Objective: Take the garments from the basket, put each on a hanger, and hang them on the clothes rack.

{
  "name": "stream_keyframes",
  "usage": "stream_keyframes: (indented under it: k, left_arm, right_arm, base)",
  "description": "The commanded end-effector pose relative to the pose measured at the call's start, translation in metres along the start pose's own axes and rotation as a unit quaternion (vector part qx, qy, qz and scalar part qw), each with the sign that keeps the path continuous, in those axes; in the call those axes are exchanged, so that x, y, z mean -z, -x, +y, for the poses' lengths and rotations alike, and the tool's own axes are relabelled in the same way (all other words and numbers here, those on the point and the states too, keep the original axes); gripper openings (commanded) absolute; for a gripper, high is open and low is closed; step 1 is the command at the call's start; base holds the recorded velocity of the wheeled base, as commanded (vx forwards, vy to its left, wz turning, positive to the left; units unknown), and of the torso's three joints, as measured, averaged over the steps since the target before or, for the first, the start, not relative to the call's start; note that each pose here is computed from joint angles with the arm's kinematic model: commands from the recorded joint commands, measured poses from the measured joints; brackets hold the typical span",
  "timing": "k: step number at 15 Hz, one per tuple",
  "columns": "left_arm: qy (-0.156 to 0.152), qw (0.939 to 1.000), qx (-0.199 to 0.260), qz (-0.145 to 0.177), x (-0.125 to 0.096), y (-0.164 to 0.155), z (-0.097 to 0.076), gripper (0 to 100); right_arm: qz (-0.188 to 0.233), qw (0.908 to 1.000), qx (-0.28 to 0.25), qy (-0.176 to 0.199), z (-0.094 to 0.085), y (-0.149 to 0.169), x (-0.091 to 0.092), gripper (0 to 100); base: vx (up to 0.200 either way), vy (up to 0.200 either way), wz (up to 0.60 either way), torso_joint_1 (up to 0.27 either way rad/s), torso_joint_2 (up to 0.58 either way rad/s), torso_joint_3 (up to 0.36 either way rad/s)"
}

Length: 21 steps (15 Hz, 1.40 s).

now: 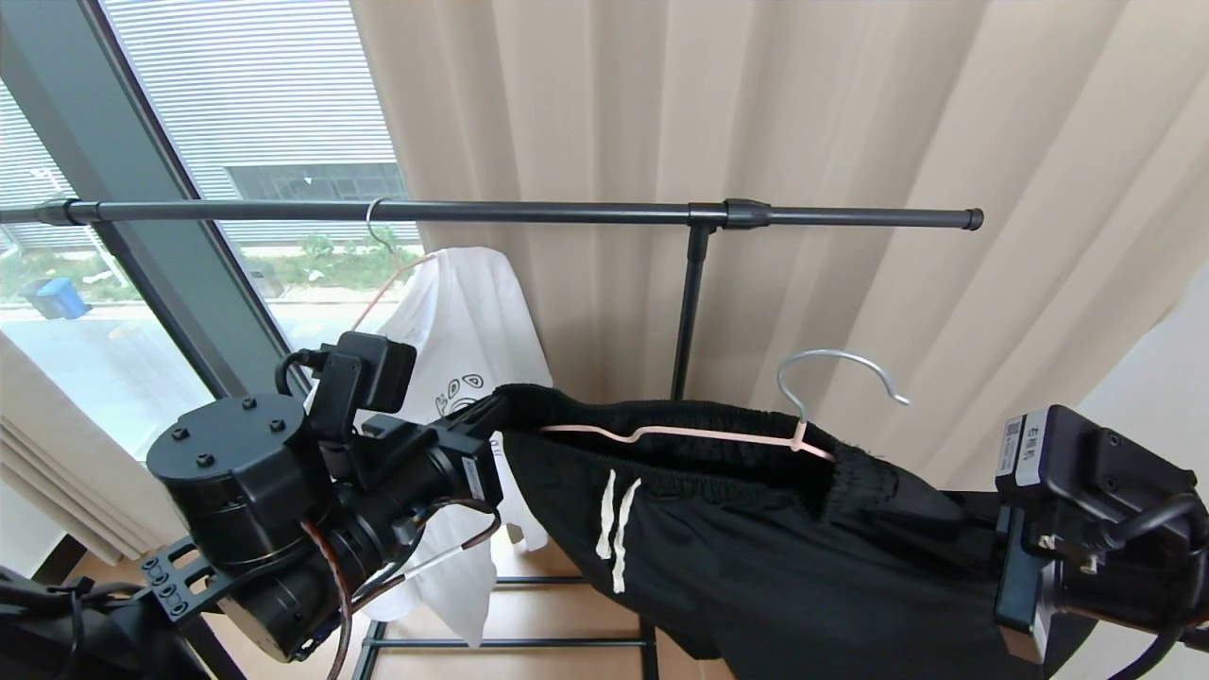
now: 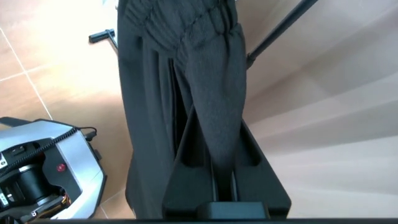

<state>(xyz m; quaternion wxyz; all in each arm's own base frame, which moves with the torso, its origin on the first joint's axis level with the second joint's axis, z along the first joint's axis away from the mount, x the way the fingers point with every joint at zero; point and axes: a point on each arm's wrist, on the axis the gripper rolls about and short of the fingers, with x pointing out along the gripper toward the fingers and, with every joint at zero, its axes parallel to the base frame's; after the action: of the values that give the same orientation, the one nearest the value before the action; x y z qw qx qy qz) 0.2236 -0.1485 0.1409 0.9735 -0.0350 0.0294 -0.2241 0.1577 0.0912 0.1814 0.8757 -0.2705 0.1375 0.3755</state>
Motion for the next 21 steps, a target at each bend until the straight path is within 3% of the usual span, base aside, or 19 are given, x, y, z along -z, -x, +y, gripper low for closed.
stream_keyframes:
  k: [1, 6, 10, 14, 18, 21]
  left_arm:
    - [-0.01, 0.9997, 0.019, -0.012, -0.012, 0.006, -0.01, 0]
    - [-0.029, 0.9984, 0.049, 0.005, -0.035, 0.001, -0.03, 0]
    - [-0.049, 0.9964, 0.069, 0.004, -0.054, 0.001, -0.045, 0]
    - [-0.047, 0.9958, 0.078, -0.006, -0.072, 0.01, -0.048, 0]
    - [-0.061, 0.9942, 0.087, -0.01, -0.079, 0.019, -0.05, 0]
    - [-0.062, 0.9934, 0.097, -0.009, -0.078, 0.021, -0.055, 0]
  right_arm:
    - [0.011, 0.9999, -0.002, -0.003, -0.001, -0.008, 0.001, 0]
    - [-0.007, 0.9997, 0.02, -0.01, -0.006, -0.017, -0.003, 0]
    - [0.017, 0.9987, 0.046, -0.012, -0.007, -0.021, 0.0, 0]
    - [0.042, 0.998, 0.045, -0.014, -0.006, -0.036, 0.006, 0]
    - [0.021, 0.9987, 0.044, -0.015, -0.003, -0.048, 0.005, 0]
    - [0.01, 0.9982, 0.041, -0.043, -0.001, -0.054, 0.002, 0]
  base:
    - [0.0, 0.0, 0.0, 0.0, 0.0, 0.0]
    - [0.0, 0.0, 0.0, 0.0, 0.0, 0.0]
    - [0.0, 0.0, 0.0, 0.0, 0.0, 0.0]
    - [0.0, 0.0, 0.0, 0.0, 0.0, 0.0]
    - [0.0, 0.0, 0.0, 0.0, 0.0, 0.0]
    - [0.0, 0.0, 0.0, 0.0, 0.0, 0.0]
